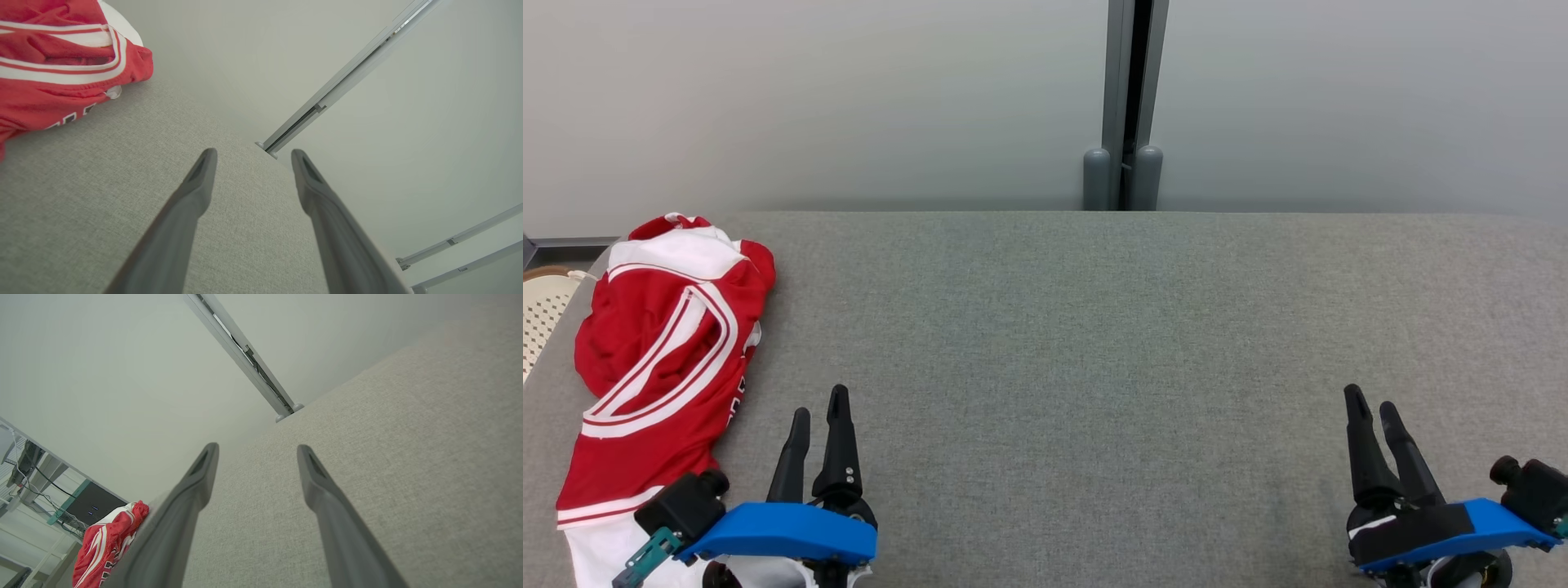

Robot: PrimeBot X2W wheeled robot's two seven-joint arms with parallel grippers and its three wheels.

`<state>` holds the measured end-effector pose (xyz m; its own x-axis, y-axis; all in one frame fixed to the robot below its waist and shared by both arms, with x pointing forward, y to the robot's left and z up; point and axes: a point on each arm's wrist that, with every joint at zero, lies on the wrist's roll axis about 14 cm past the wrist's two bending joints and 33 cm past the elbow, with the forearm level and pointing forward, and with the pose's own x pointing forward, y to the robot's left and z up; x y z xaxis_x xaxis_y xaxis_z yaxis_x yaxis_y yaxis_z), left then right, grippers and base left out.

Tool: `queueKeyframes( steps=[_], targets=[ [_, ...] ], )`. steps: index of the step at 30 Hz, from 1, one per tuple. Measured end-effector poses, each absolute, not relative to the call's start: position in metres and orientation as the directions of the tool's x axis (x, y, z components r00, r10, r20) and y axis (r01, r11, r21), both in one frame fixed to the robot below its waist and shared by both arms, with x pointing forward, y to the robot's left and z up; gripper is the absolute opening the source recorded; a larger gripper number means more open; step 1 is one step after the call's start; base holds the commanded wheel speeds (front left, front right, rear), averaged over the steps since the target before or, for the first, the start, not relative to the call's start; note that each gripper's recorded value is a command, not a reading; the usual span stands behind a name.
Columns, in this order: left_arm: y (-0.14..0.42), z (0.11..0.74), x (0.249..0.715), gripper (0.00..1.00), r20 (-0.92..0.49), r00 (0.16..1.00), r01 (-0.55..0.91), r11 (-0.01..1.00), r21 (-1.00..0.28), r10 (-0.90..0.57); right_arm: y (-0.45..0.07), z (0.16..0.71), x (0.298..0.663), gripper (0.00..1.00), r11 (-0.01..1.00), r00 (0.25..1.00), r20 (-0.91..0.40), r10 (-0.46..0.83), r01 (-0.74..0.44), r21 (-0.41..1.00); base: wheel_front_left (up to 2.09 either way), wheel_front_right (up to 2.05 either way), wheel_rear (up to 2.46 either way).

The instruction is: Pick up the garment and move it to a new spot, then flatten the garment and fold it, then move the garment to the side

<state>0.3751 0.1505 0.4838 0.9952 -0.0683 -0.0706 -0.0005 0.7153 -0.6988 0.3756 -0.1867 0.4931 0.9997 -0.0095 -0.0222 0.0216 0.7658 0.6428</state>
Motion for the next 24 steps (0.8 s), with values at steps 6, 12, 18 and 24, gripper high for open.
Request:
queueKeyframes(
  steps=[6,12,18,24],
  targets=[
    [0.147,0.483,0.374,1.0,-0.067,0.995,0.018,0.766,-0.642,-0.078,-0.184,0.495,0.376,1.0,0.819,1.0,-0.01,0.0,0.006,0.574,0.0,0.0,0.0],
    [0.145,0.48,0.372,1.0,-0.069,0.994,0.027,0.808,-0.588,-0.083,-0.184,0.494,0.375,1.0,0.859,1.0,-0.008,0.004,0.001,0.512,0.0,0.0,0.0],
    [0.143,0.474,0.369,1.0,-0.078,0.993,0.033,0.839,-0.542,-0.089,-0.184,0.491,0.372,1.0,0.893,1.0,-0.011,0.006,0.0,0.451,0.0,0.0,0.0],
    [0.141,0.472,0.367,1.0,-0.078,0.992,0.043,0.865,-0.5,-0.095,-0.184,0.487,0.371,1.0,0.917,1.0,-0.017,0.01,-0.002,0.4,0.0,0.0,0.0]
  ],
)
